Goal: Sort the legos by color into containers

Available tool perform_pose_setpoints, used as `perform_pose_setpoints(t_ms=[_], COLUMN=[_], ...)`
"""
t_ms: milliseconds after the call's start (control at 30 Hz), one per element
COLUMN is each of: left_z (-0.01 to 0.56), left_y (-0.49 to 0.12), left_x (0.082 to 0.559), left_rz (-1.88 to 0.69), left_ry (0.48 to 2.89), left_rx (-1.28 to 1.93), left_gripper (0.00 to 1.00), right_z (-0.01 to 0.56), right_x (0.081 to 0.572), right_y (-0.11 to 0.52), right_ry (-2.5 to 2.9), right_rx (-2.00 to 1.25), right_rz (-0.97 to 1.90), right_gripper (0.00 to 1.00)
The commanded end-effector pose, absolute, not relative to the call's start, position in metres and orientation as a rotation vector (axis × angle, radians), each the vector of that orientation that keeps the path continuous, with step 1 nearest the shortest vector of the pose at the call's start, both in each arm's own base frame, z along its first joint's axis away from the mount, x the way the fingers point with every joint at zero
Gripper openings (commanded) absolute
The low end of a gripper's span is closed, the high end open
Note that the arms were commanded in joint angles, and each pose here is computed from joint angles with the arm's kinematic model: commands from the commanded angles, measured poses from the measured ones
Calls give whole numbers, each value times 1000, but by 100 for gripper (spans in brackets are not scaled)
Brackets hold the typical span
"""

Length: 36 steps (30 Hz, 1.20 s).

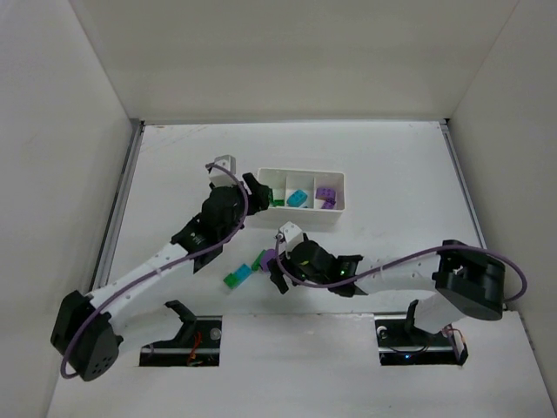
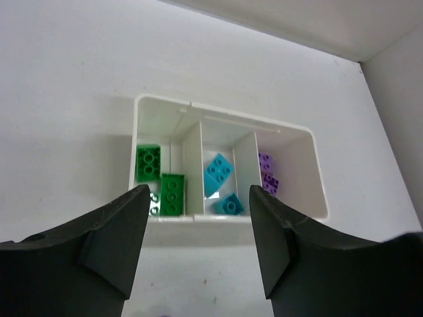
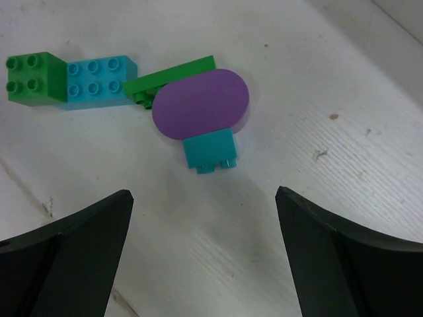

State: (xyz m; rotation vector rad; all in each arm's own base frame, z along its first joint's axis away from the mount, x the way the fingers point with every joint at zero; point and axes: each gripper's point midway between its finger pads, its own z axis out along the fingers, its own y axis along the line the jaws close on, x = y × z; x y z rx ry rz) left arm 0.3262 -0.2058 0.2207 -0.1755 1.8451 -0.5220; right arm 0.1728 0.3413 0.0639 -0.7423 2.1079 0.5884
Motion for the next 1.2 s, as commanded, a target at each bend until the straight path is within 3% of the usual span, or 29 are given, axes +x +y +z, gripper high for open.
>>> perform_pose_setpoints(t_ms=[0,300,633,867,1167], left_z=[184,130,99,97,120], left_y=[-195,-175,-174,-178,-201], left_x=[290,222,207,208,220], left_rz=[-552,-667,-659,-682,-823], left_ry=[1957,2129,2252,2263,2206], left_rx=[-183,-220,-196,-196,-220], left_gripper=[59,59,60,64,75], right_z=[75,44,39,43,86], right_x=[183,206,207,204,197], right_y=[363,358,371,371,354], right_ry=[2079,2155,2131,2120,2058], right_rx=[-783,-804,-851,-854,-747], right_rz=[630,547,577,602,677], right_gripper=[94,72,58,36,32])
